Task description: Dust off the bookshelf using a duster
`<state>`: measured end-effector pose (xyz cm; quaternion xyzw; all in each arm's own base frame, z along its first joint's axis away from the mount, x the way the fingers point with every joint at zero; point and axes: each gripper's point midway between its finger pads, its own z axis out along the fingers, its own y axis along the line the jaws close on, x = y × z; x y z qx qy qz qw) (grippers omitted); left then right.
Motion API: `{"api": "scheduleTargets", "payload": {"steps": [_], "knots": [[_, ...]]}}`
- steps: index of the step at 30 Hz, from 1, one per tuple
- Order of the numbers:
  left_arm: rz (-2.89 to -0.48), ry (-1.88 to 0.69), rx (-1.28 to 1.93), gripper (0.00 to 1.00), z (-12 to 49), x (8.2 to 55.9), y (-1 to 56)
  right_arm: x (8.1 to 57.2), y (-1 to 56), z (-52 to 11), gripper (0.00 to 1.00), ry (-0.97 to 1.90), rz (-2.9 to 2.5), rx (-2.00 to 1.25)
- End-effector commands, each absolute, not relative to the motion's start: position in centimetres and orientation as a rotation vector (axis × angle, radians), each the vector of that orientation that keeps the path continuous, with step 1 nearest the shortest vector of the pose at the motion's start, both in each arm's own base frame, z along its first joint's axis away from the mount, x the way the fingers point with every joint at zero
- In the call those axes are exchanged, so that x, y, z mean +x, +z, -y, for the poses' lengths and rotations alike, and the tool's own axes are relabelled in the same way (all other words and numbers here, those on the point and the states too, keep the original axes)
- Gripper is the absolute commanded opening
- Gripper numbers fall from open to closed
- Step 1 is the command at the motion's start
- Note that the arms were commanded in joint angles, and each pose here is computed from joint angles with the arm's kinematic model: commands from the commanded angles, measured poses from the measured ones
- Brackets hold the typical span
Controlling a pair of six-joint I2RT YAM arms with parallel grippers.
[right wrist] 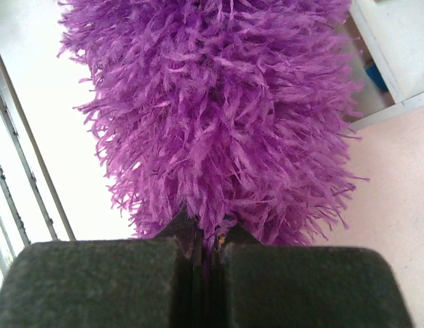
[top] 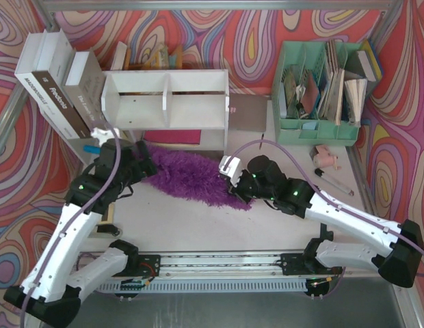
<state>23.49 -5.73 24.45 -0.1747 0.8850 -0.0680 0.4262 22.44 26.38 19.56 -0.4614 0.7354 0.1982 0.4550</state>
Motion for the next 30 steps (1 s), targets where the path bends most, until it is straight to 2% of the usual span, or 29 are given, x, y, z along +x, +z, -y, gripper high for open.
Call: {"api": "scheduleTargets", "payload": {"steps": [1, 10, 17, 24, 30], "knots": [[-2.196, -0.184, -0.231, 0.98, 9.1, 23.6, 26.0, 22.3, 21.2, -26.7, 0.00, 0.515, -1.767, -1.134], [-2.137, -0.273, 0.332, 0.98, 16.8, 21.8, 26.9, 21.9, 23.2, -26.6, 0.00, 0.536, -1.717, -1.117], [-2.023, -0.336, 0.676, 0.98, 19.6, 19.4, 27.4, 20.9, 24.1, -26.0, 0.00, 0.554, -1.715, -1.133], [-1.754, -0.325, 1.103, 0.99, 23.3, 16.9, 27.9, 19.6, 25.1, -25.7, 0.00, 0.588, -1.724, -1.175], [-1.714, -0.217, 1.215, 0.98, 24.2, 18.2, 27.1, 18.6, 25.9, -25.7, 0.00, 0.634, -1.698, -1.194]]}}
